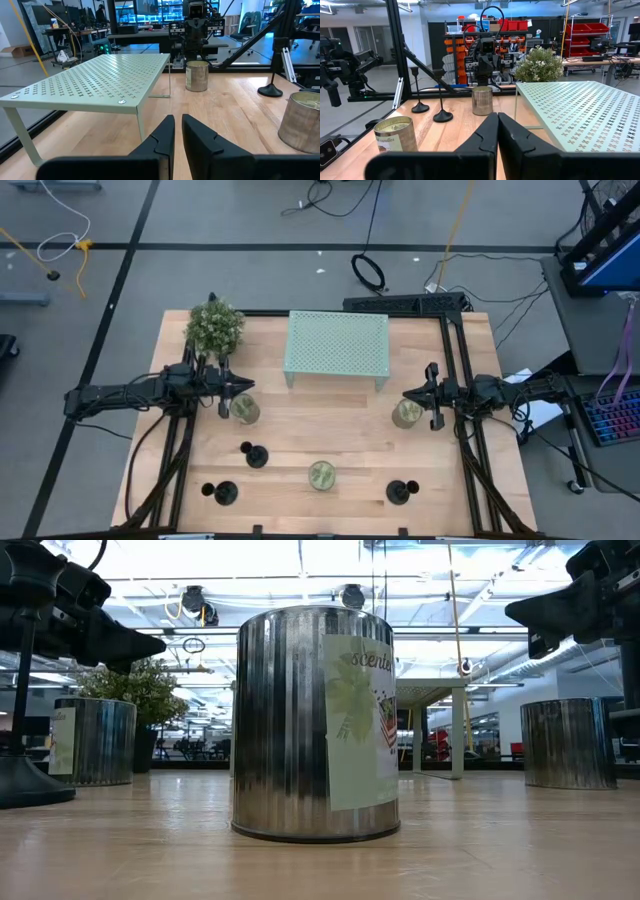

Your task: Pick & Place candle stick holders

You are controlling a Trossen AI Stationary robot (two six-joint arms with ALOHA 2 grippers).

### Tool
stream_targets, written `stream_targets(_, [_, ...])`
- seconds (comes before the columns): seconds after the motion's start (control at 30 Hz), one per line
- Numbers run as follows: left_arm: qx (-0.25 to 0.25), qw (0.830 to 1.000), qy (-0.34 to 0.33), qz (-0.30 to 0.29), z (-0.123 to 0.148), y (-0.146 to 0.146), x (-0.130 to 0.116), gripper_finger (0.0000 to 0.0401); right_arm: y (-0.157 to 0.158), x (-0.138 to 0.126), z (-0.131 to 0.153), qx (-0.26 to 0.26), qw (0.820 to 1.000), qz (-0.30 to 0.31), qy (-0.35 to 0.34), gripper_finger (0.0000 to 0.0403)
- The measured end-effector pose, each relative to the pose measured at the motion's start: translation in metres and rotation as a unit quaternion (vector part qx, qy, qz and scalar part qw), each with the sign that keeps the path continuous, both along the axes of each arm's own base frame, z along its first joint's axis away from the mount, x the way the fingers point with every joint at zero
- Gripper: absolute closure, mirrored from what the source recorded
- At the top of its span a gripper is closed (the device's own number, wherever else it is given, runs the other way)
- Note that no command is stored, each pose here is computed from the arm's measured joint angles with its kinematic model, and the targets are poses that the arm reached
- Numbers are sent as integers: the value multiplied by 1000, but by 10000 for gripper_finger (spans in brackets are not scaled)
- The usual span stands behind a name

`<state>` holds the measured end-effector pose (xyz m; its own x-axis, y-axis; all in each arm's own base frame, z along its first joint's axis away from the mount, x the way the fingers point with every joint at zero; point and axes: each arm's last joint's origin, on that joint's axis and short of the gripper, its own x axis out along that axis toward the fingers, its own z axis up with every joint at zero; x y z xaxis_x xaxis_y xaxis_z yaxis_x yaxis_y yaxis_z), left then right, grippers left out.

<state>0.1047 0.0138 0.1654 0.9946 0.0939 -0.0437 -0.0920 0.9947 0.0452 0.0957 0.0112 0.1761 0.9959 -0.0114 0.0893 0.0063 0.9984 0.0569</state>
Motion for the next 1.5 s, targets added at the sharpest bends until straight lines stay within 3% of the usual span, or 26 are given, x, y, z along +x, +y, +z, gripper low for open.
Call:
stream_targets(1.13, [0,1000,0,0,0,0,0,359,0,0,0,2,1000,0,0,399])
stream_targets(1.37, [0,1000,0,0,0,0,0,359,0,0,0,113,994,11,-2,398])
stream_targets(1.5, [0,1000,0,0,0,0,0,359,0,0,0,112,994,11,-2,399])
